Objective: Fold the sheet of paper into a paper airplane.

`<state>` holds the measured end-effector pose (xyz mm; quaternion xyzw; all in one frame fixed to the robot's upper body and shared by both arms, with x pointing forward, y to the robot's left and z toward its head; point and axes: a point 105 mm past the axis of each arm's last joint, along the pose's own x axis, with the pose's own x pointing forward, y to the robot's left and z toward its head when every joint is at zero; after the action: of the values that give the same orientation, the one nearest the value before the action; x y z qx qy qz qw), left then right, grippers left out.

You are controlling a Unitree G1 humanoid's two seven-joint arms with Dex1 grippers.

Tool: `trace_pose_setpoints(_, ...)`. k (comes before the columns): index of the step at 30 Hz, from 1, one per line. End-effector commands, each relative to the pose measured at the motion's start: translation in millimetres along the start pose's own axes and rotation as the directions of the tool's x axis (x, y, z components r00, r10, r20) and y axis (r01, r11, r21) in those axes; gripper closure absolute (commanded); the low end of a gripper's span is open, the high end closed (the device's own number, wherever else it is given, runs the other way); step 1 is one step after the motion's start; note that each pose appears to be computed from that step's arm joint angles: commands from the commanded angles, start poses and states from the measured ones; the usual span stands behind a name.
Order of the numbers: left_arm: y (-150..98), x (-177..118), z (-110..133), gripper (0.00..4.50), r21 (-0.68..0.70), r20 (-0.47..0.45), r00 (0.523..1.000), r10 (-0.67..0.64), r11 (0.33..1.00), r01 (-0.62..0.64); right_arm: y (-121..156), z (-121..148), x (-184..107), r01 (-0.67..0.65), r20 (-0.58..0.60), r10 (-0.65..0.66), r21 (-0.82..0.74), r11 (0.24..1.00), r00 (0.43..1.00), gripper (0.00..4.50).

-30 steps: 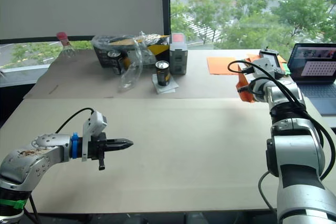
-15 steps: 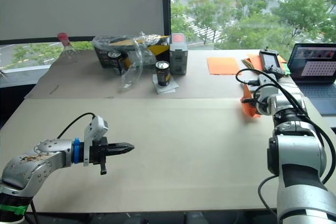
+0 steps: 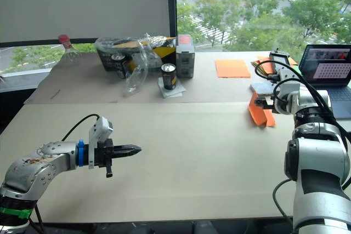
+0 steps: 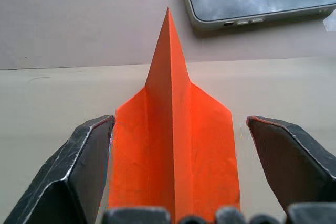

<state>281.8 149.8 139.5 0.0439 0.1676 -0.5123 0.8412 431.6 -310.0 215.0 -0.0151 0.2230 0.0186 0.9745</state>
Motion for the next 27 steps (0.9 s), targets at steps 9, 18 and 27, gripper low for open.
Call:
trace_pose_setpoints(9, 26.2, -1.8, 28.8, 4.5, 0.078, 0.17, 0.98, 0.1, 0.99, -0.115, 107.9, 22.8, -70.7, -0.346, 0.297, 0.541, -0.515, 0.785, 0.787, 0.08)
trace_pose_setpoints(18, 21.4, 9.9, -5.4, 4.5, 0.095, 0.149, 0.975, 0.165, 0.979, -0.181, 176.5, -96.7, -85.0, -0.478, 0.134, 0.701, -0.642, 0.6, 0.7, 0.08)
trace_pose_setpoints(27, 11.5, 23.9, -25.4, 4.5, 0.062, 0.149, 0.968, 0.205, 0.975, -0.216, 188.8, -134.9, -72.6, -0.493, 0.174, 0.692, -0.583, 0.646, 0.7, 0.08)
